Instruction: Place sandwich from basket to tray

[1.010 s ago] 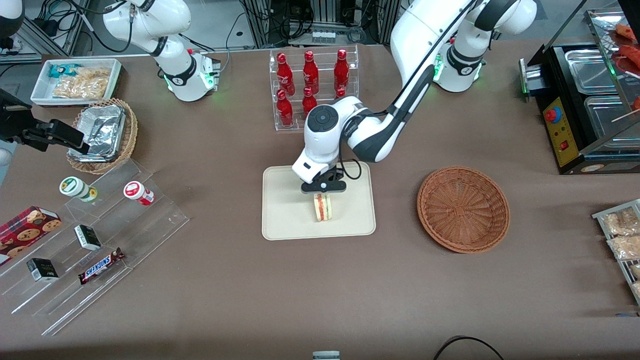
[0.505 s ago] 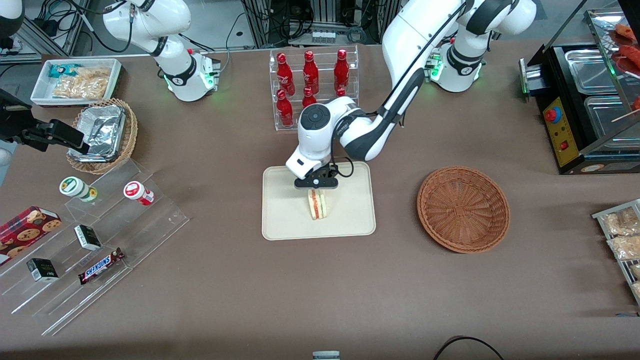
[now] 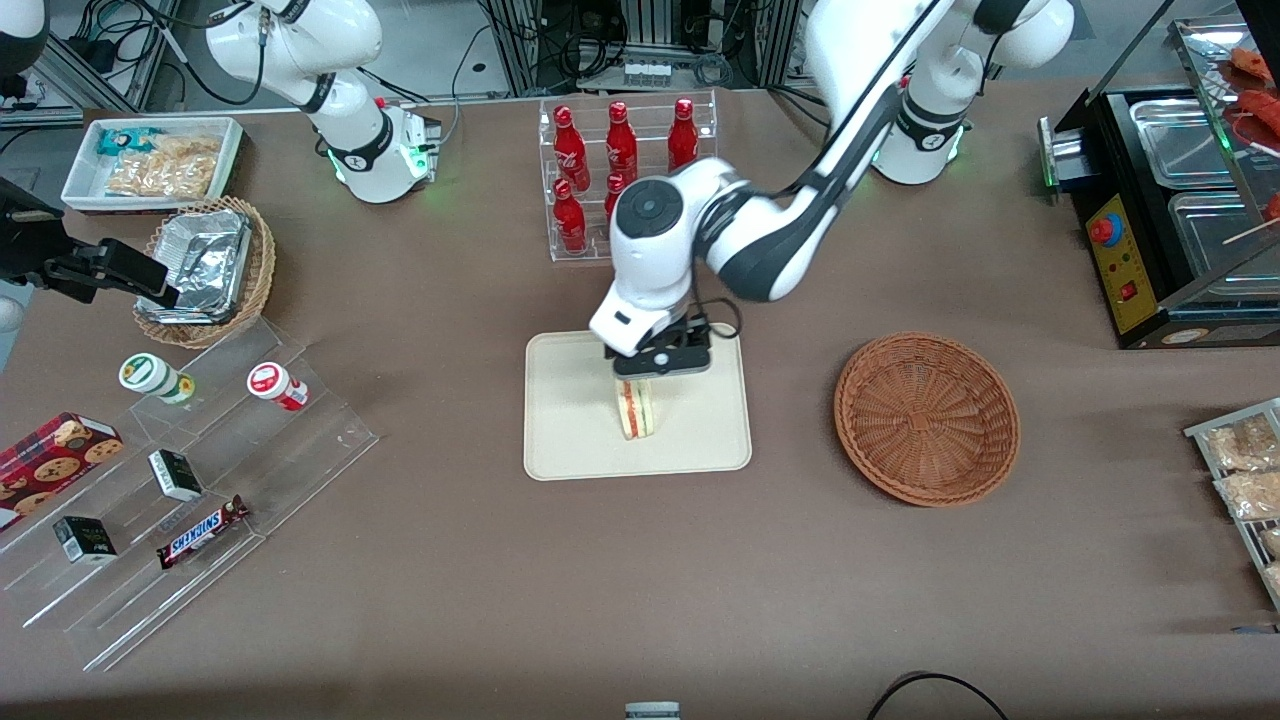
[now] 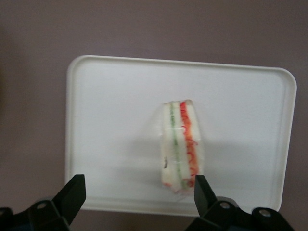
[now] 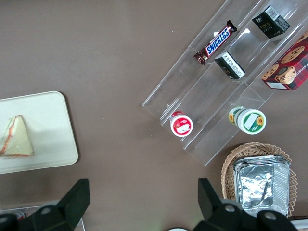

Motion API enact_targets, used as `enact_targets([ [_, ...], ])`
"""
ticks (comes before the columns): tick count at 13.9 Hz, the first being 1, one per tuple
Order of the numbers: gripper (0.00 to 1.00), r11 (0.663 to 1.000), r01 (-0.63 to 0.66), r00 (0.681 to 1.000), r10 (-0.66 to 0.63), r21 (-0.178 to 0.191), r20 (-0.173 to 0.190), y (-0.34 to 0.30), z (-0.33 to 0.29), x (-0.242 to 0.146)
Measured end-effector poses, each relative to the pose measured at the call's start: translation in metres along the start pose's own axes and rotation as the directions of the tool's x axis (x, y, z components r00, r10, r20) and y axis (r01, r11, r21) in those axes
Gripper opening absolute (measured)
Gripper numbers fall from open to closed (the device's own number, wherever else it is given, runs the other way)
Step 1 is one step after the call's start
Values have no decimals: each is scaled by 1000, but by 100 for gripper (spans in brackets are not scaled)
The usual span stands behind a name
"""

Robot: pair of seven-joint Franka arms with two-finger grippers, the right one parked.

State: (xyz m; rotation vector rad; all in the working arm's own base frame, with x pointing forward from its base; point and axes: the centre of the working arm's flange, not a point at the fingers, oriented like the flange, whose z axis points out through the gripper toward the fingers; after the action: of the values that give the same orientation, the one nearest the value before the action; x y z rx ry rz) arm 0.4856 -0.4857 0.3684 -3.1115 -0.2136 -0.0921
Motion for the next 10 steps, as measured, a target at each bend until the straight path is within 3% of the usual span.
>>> enact_targets([
  [5, 100, 984, 161, 986, -164, 80, 21, -98, -107, 44],
  [8, 100, 955, 284, 956, -289, 83, 54, -170, -157, 71],
  [10, 100, 952, 298, 949, -304, 69, 87, -226, -184, 89],
])
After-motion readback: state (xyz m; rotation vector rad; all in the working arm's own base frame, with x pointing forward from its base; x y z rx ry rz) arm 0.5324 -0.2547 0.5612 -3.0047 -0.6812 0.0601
